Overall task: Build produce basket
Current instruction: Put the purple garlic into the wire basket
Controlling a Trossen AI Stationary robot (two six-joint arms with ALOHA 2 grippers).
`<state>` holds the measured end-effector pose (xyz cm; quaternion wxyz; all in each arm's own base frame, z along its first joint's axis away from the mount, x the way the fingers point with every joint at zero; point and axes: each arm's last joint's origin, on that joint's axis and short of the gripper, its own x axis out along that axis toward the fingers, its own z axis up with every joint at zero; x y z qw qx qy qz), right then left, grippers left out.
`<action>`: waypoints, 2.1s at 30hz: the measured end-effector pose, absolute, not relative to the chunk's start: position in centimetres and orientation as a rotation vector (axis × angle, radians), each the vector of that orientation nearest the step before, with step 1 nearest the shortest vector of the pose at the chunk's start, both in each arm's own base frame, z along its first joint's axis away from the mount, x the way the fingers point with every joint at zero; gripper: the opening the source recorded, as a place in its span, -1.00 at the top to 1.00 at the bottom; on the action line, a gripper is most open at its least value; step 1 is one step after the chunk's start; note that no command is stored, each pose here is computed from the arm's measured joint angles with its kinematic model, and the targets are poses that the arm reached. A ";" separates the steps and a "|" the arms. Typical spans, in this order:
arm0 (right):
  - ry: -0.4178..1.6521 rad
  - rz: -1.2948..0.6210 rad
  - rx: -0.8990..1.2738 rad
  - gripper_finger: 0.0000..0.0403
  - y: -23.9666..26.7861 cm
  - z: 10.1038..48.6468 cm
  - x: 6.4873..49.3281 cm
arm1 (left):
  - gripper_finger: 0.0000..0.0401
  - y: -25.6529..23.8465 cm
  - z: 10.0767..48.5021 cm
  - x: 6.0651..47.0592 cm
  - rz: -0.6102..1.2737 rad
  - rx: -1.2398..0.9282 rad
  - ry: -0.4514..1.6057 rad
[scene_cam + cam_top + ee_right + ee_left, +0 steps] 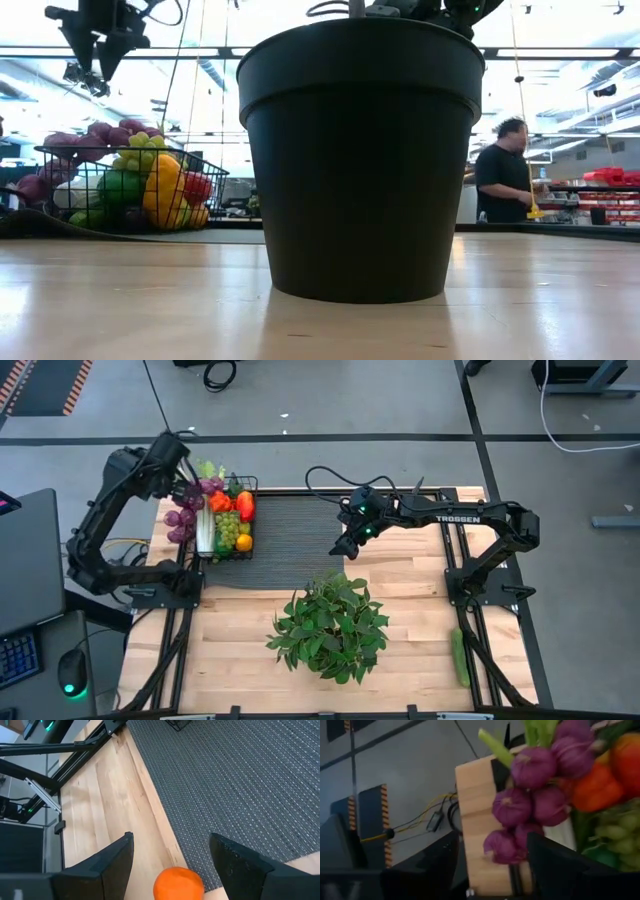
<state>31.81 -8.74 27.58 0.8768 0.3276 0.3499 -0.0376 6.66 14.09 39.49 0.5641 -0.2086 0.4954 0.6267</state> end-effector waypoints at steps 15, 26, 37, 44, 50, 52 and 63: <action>0.735 -0.044 0.663 -0.31 -8.7 27.6 31.8 | -0.69 16.3 33.4 5.9 1.354 -0.665 1.379; 0.735 -0.018 0.610 -0.31 -8.7 27.6 31.8 | -0.95 18.2 33.0 6.0 1.280 -0.689 1.278; 0.736 -0.037 0.640 -0.31 -8.7 27.6 31.8 | -0.96 19.3 29.1 6.1 1.295 -0.766 1.328; 0.737 -0.047 0.662 -0.31 -8.7 27.5 31.8 | -0.96 19.3 25.9 6.1 1.341 -0.829 1.314; 0.737 -0.061 0.695 -0.31 -8.8 27.5 31.8 | -0.93 18.7 24.2 6.5 1.318 -0.822 1.361; 0.736 -0.060 0.694 -0.31 -8.8 27.5 31.8 | -0.89 18.6 24.4 6.7 1.306 -0.814 1.367; 0.731 -0.086 0.660 -0.31 -9.1 27.5 31.7 | -0.46 18.5 27.8 6.9 1.314 -0.838 1.349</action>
